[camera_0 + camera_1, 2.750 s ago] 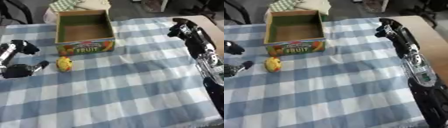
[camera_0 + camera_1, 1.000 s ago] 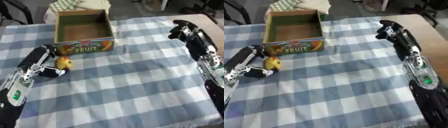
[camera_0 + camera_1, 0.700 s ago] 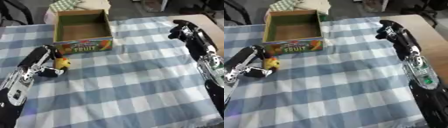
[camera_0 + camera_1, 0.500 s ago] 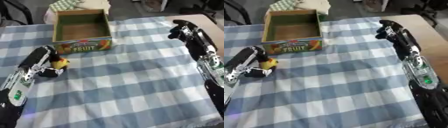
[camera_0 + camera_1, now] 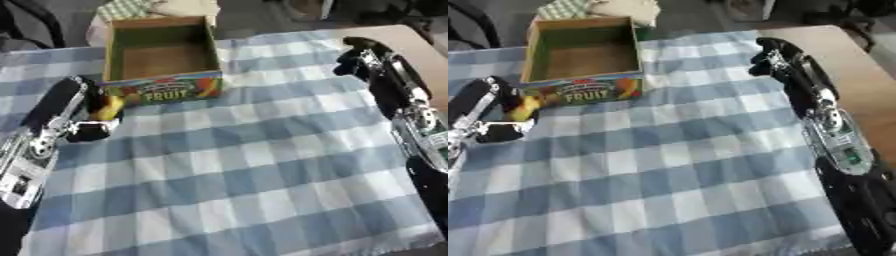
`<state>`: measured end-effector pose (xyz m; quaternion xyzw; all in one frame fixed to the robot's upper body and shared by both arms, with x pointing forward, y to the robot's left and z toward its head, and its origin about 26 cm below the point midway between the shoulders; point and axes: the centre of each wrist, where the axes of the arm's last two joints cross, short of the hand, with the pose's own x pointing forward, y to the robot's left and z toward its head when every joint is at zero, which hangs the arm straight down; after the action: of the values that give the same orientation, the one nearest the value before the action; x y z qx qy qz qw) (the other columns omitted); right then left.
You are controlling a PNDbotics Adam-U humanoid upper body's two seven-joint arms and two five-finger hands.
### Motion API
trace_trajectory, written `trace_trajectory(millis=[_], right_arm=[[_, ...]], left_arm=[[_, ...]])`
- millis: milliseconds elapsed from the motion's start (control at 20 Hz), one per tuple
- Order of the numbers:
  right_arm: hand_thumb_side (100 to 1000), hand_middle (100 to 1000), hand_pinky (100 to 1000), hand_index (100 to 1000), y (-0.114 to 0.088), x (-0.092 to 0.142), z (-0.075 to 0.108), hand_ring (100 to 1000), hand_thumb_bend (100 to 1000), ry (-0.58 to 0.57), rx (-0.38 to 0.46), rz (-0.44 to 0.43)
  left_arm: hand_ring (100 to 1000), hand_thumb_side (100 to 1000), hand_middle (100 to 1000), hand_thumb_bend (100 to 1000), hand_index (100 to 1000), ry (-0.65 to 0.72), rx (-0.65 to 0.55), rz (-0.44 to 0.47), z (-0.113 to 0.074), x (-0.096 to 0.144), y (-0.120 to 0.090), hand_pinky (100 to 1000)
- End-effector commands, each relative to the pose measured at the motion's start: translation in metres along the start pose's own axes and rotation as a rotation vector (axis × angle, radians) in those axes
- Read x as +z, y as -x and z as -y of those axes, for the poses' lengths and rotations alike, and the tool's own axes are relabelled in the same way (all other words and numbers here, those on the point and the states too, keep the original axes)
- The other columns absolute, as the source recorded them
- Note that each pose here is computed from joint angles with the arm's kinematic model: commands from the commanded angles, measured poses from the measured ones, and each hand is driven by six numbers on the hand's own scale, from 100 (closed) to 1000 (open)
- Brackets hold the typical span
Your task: Pick up objects on the table and place them in the box.
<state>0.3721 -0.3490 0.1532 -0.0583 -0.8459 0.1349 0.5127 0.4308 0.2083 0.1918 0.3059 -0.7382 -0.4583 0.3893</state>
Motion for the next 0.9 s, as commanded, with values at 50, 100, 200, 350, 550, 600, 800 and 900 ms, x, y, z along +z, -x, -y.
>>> trace_trajectory(millis=[50, 100, 200, 350, 550, 600, 800, 900], right_arm=[[690, 569, 688, 824, -0.009, -0.005, 0.005, 585, 100, -0.007, 0.023, 0.024], [690, 569, 689, 824, -0.009, -0.006, 0.004, 585, 100, -0.012, 0.022, 0.025], [688, 569, 689, 824, -0.01, -0.007, 0.001, 585, 100, -0.026, 0.02, 0.029], [688, 569, 689, 824, -0.011, -0.008, -0.001, 585, 100, -0.037, 0.019, 0.031], [673, 571, 689, 825, -0.022, -0.02, -0.017, 585, 100, -0.103, 0.004, 0.085], [672, 571, 689, 825, -0.027, -0.025, -0.025, 585, 100, -0.131, -0.006, 0.105], [665, 572, 690, 826, -0.045, -0.041, -0.055, 585, 100, -0.238, -0.064, 0.185], [659, 572, 690, 826, -0.054, -0.046, -0.069, 586, 100, -0.288, -0.087, 0.223]], left_arm=[[402, 100, 305, 199, 340, -0.086, -0.024, 0.047, -0.046, -0.004, -0.008, 592], [404, 100, 307, 202, 343, -0.103, -0.028, 0.05, -0.054, -0.005, -0.009, 592], [415, 100, 320, 207, 356, -0.121, -0.033, 0.044, -0.064, -0.01, -0.008, 596], [415, 100, 320, 207, 356, -0.127, -0.036, 0.037, -0.067, -0.014, -0.004, 596], [442, 100, 352, 210, 389, -0.155, -0.029, -0.009, -0.073, -0.023, -0.001, 605], [445, 100, 355, 213, 392, -0.16, -0.032, -0.037, -0.074, -0.026, 0.002, 606], [446, 100, 356, 215, 394, -0.167, -0.062, -0.152, -0.074, -0.031, 0.021, 607], [453, 100, 365, 219, 403, -0.177, -0.083, -0.209, -0.074, -0.031, 0.033, 609]])
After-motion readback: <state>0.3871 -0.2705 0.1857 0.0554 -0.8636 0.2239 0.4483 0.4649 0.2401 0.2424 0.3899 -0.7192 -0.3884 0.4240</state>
